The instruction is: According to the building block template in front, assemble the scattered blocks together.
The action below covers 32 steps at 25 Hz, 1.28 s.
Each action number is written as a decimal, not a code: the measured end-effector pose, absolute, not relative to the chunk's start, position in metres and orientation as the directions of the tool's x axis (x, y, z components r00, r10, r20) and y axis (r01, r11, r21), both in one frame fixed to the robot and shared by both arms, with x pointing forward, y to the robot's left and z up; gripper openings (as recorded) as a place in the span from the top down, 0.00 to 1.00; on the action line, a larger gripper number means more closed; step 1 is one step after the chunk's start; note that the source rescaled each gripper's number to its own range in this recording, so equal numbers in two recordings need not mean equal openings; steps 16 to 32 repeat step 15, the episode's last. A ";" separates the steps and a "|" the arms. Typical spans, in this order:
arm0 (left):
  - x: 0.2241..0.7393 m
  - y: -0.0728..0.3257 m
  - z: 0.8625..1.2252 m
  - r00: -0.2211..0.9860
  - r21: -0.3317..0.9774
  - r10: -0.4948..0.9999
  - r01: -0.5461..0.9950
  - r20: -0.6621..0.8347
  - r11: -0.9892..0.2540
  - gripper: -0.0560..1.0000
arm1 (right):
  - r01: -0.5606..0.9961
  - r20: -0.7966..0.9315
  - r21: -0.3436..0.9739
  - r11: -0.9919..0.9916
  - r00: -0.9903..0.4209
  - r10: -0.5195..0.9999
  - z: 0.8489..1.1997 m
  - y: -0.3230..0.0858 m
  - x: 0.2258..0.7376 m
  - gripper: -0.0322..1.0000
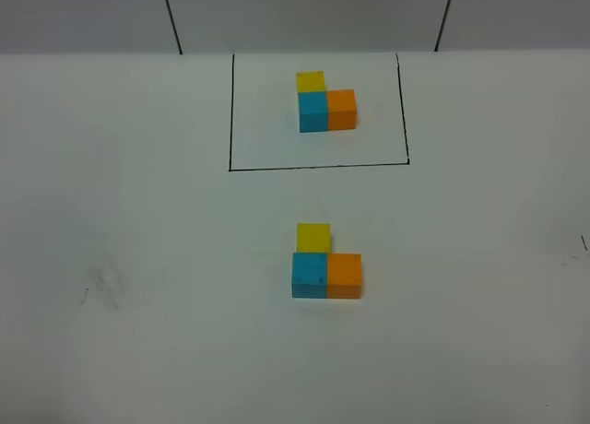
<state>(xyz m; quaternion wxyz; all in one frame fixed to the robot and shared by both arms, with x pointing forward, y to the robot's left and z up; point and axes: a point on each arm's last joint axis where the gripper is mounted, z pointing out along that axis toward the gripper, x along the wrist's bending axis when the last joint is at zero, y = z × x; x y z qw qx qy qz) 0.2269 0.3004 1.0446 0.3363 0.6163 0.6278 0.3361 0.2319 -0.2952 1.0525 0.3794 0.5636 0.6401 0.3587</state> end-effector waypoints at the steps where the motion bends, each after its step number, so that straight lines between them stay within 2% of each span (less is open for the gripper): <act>1: 0.227 0.300 1.045 -0.014 0.836 1.000 0.548 -0.008 0.014 0.20 | 0.449 -0.080 0.887 0.106 -0.076 0.994 1.053 -0.295 0.232 0.15; 15: 0.227 0.300 1.045 -0.014 0.836 1.000 0.548 -0.008 0.014 0.20 | 0.449 -0.081 0.887 0.106 -0.075 0.994 1.053 -0.295 0.232 0.50; 32: 0.227 0.300 1.045 -0.014 0.836 1.000 0.548 -0.008 0.014 0.20 | 0.449 -0.081 0.887 0.106 -0.075 0.994 1.053 -0.295 0.232 0.50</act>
